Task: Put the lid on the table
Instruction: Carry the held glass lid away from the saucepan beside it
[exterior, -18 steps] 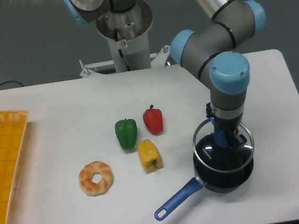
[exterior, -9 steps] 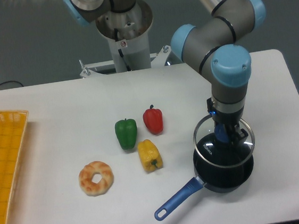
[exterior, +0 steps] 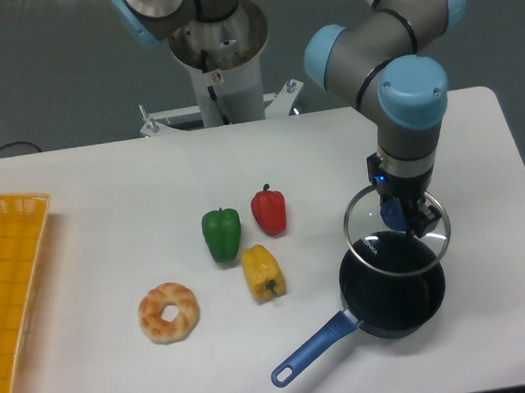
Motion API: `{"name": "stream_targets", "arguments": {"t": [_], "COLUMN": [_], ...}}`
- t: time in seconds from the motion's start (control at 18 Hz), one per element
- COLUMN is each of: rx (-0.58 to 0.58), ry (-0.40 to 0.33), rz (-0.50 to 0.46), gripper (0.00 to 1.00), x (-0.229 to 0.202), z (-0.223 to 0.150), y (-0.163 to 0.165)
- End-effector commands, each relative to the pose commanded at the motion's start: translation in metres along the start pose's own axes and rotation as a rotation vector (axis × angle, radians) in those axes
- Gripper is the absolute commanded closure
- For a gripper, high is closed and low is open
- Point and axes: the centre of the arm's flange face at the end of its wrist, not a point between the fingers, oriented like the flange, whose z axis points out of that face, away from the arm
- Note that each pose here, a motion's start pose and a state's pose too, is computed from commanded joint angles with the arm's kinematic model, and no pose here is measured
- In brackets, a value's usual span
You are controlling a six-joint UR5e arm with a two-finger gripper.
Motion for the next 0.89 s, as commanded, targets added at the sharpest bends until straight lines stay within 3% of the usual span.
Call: {"name": "stream_targets", "arguments": {"t": [0.89], "rx": [0.002], "ry": [0.02], "rz": [0.031], "gripper": [0.45], "x": [0.029], "z": [0.003], "y": [0.059]}}
